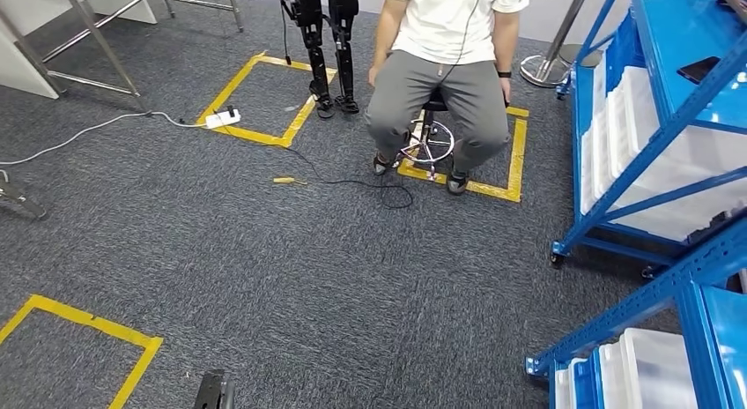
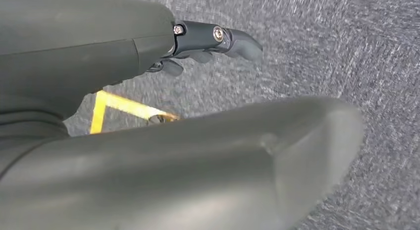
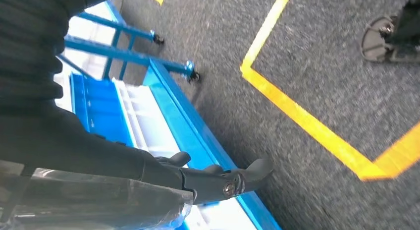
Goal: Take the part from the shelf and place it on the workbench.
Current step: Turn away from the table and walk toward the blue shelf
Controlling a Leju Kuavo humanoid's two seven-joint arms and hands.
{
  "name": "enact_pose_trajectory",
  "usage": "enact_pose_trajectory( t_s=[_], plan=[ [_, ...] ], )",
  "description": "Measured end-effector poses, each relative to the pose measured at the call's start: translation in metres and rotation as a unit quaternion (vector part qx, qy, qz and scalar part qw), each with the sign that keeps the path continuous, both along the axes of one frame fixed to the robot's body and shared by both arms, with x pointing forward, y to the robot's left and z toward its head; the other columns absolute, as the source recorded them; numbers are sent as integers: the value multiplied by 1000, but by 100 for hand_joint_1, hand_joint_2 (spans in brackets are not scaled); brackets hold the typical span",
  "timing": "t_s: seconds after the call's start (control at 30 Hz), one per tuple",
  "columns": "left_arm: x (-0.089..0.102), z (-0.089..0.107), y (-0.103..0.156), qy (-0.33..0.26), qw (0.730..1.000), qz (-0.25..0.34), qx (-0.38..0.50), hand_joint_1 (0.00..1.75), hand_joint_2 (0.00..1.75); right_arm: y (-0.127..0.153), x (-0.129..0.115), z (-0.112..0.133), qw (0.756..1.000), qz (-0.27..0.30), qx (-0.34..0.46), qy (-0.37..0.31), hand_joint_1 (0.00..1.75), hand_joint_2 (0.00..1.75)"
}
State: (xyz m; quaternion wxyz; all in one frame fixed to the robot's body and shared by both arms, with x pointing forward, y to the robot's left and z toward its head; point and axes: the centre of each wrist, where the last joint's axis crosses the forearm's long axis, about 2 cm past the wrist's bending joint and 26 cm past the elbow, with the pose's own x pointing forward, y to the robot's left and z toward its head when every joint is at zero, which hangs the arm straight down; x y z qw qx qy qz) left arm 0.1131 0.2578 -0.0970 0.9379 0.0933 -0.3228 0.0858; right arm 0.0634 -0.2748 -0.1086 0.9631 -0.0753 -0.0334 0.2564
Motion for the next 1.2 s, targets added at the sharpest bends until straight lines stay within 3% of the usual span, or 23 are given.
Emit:
enact_pose_trajectory(
  t_s=[0.57, 1.2],
  plan=[
    [3, 1, 0, 9, 1000, -3, -7, 0, 0, -2, 2, 0, 1000, 4, -4, 1, 0, 175],
    [-3, -1, -1, 59, 997, -40, 0, 0, 0, 0, 2, 0, 1000, 6, 3, 5, 0, 175]
  ],
)
